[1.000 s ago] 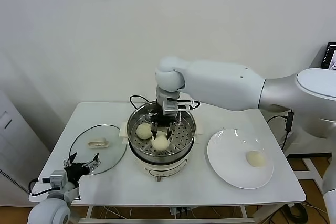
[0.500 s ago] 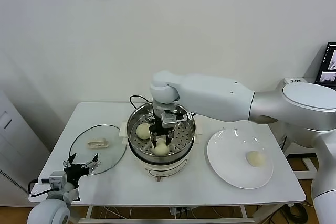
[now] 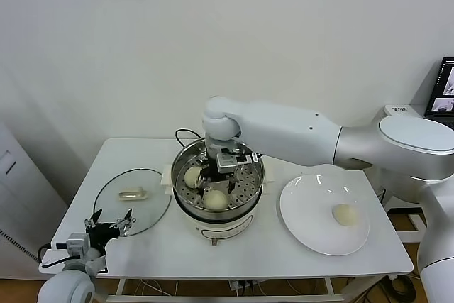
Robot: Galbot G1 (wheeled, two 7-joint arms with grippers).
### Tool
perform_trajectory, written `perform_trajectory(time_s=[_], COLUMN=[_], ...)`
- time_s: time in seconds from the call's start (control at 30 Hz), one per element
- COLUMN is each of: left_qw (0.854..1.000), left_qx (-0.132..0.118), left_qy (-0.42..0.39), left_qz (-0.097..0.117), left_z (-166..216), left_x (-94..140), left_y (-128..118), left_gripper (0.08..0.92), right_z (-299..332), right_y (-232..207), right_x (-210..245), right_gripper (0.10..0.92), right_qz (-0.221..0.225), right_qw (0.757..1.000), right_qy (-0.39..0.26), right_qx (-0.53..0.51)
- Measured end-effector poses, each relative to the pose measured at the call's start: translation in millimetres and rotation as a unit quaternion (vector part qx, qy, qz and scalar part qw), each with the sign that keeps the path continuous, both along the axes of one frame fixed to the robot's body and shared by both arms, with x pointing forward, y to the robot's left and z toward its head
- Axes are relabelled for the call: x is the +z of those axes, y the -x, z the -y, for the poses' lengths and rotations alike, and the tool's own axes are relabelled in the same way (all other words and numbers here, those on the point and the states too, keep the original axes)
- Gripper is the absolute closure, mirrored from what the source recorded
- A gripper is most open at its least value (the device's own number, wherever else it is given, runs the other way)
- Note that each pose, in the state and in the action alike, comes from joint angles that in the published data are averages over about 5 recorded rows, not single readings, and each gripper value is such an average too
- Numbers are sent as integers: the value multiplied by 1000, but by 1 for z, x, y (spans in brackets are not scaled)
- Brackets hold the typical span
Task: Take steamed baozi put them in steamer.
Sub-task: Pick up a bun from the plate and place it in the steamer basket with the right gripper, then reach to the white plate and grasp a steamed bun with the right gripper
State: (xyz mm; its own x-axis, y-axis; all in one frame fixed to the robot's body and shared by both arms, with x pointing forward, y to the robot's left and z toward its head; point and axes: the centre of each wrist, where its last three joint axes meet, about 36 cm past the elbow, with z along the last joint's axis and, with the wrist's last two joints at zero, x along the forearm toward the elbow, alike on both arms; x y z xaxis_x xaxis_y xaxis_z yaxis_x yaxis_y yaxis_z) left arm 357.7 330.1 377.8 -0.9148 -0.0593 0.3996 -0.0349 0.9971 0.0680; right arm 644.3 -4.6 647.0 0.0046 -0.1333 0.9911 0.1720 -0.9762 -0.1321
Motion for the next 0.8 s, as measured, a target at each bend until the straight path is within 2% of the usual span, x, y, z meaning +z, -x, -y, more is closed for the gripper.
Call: perform_trajectory(time_s=[0.2, 0.33, 0.53, 0.8], left_qw=[1000, 1000, 1000, 1000], left_qx=[-2, -4, -6, -7], left_qy=[0, 0, -1, -1], left_qz=[5, 9, 14, 20], left_z=[1, 0, 0, 0], left_x=[3, 6, 10, 14], left_y=[-3, -5, -5, -5], left_gripper=[177, 177, 177, 177], right_z=[33, 76, 160, 280], right_y=[-20, -32, -44, -41], right_x=[30, 50, 68, 52], right_gripper=[200, 199, 200, 200], right_qz=[8, -1, -23, -53], right_qw=[996, 982, 938, 868], right_qy=[-27, -44, -57, -60], right_qx=[-85, -186, -341, -490])
